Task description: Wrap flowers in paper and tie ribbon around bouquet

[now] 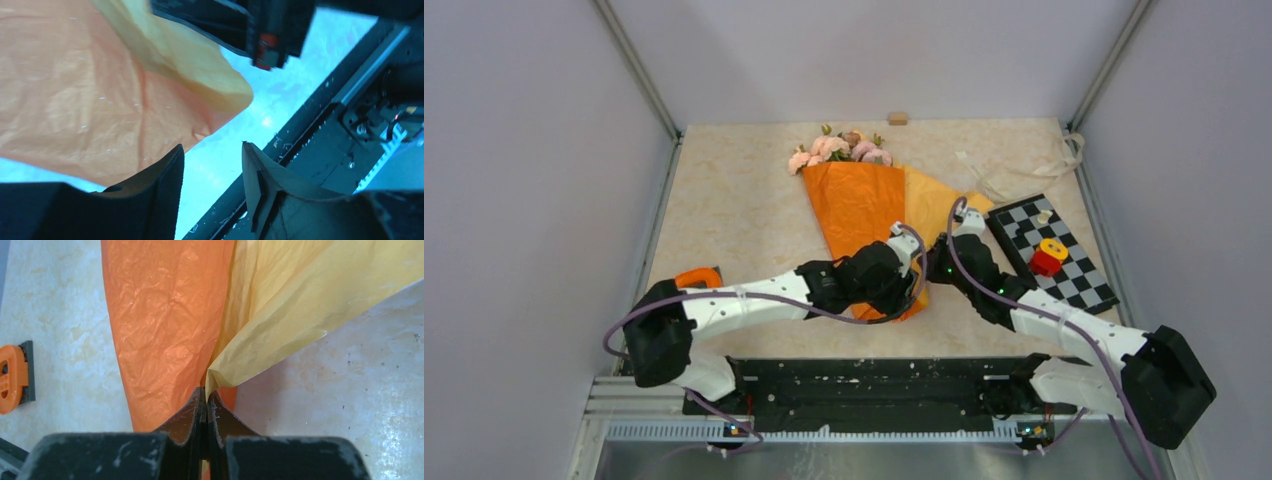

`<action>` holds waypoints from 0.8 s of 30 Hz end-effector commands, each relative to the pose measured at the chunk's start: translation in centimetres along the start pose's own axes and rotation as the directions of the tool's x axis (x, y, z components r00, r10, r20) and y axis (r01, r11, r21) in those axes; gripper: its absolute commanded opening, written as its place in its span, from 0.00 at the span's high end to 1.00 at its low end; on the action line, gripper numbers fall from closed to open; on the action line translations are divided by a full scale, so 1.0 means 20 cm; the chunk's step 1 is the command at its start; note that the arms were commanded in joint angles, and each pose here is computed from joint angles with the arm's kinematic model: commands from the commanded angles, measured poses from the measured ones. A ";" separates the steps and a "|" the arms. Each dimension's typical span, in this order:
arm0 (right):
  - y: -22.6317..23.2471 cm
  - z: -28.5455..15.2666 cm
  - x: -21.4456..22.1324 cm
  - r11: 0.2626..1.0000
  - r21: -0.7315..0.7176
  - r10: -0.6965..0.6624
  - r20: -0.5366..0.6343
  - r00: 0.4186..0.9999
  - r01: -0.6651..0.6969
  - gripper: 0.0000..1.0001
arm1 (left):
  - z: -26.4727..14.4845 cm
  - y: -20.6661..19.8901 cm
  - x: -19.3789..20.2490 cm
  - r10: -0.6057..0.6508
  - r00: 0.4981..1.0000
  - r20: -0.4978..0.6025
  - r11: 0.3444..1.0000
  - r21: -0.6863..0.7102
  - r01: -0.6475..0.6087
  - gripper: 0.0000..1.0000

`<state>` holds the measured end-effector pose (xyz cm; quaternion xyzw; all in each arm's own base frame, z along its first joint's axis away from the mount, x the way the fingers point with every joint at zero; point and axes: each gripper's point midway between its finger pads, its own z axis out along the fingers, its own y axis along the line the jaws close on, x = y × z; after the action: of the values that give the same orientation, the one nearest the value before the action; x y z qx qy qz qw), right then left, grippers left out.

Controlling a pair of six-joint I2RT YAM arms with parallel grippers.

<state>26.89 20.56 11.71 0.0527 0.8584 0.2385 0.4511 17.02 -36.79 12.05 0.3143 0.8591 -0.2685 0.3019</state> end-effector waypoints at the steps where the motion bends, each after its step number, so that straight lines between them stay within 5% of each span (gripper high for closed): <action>1: 0.02 -0.01 -0.02 0.999 -0.032 -0.040 0.028 0.999 0.041 1.00 | -0.13 0.18 -0.11 -0.121 0.989 0.089 0.980 -0.150 0.133 0.48; 12: 0.12 0.02 -0.04 0.984 -0.116 -0.134 0.035 0.990 0.137 1.00 | -0.13 0.88 -0.15 -0.553 0.810 0.195 0.787 -0.196 0.585 0.49; 16: 0.17 0.05 -0.06 0.974 -0.138 -0.177 0.031 0.984 0.179 1.00 | -0.03 1.01 -0.07 -0.644 0.751 0.145 0.731 -0.174 0.660 0.55; 24: 0.26 0.14 -0.10 0.960 -0.148 -0.239 0.011 0.971 0.238 1.00 | 0.13 1.01 -0.01 -0.679 0.733 0.045 0.725 -0.110 0.679 0.67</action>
<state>28.23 23.20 11.40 -0.0558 0.8600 0.2295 0.4523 31.43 -23.05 3.49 -0.0589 0.9456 -0.2521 0.1971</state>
